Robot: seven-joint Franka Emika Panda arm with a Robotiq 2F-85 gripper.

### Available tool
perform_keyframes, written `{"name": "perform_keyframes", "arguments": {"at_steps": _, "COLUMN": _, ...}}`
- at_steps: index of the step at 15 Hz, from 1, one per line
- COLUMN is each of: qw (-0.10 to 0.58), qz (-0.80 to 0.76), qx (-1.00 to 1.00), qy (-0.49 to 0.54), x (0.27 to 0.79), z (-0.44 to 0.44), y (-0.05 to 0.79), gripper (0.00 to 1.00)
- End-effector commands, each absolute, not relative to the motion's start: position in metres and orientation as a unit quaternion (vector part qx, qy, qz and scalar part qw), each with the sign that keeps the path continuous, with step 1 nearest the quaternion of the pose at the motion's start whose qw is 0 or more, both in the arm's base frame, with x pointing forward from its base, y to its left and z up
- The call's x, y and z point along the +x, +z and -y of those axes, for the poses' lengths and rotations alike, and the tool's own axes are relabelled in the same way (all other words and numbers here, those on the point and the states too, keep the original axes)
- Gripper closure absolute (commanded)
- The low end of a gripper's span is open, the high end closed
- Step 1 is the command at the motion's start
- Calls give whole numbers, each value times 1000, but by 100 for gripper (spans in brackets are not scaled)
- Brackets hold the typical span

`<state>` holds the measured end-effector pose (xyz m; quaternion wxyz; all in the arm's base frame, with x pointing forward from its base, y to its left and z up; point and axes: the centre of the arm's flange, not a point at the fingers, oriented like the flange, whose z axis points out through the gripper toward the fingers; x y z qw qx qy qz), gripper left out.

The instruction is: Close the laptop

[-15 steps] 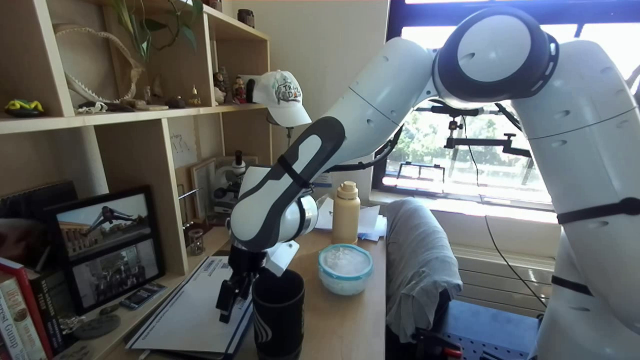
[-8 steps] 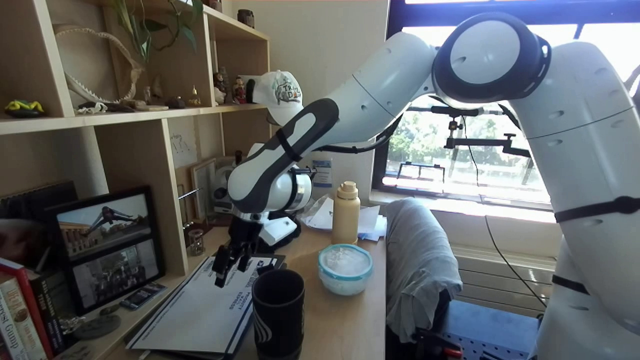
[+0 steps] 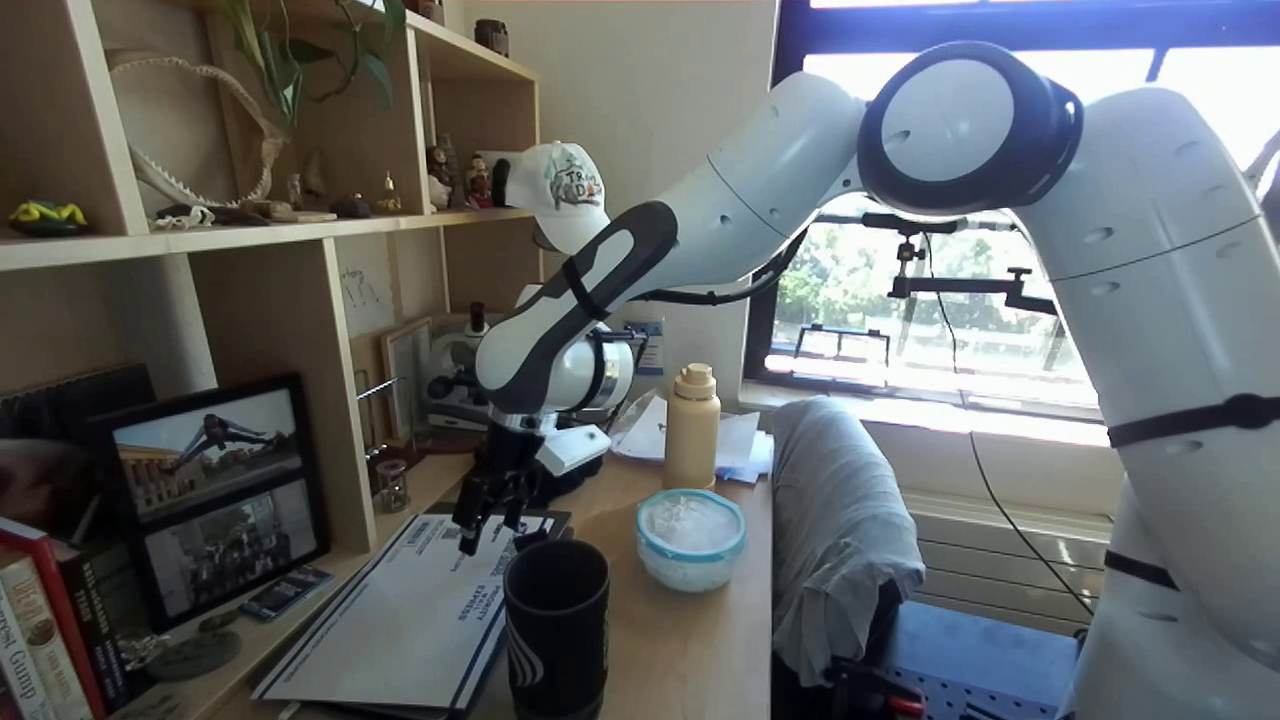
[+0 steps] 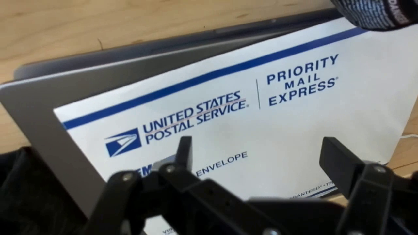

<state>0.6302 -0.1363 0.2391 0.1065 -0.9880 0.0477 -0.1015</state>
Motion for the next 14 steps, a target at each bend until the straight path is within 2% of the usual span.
{"name": "perform_keyframes", "arguments": {"at_steps": 1, "qw": 111, "qz": -69, "qx": -988, "qy": -80, "x": 624, "z": 135, "y": 229, "gripper": 0}}
{"name": "perform_keyframes", "arguments": {"at_steps": 7, "qw": 75, "qz": -43, "qx": -992, "qy": -97, "x": 628, "z": 137, "y": 242, "gripper": 0}}
{"name": "perform_keyframes", "arguments": {"at_steps": 14, "qw": 20, "qz": 58, "qx": -989, "qy": -133, "x": 639, "z": 89, "y": 338, "gripper": 0}}
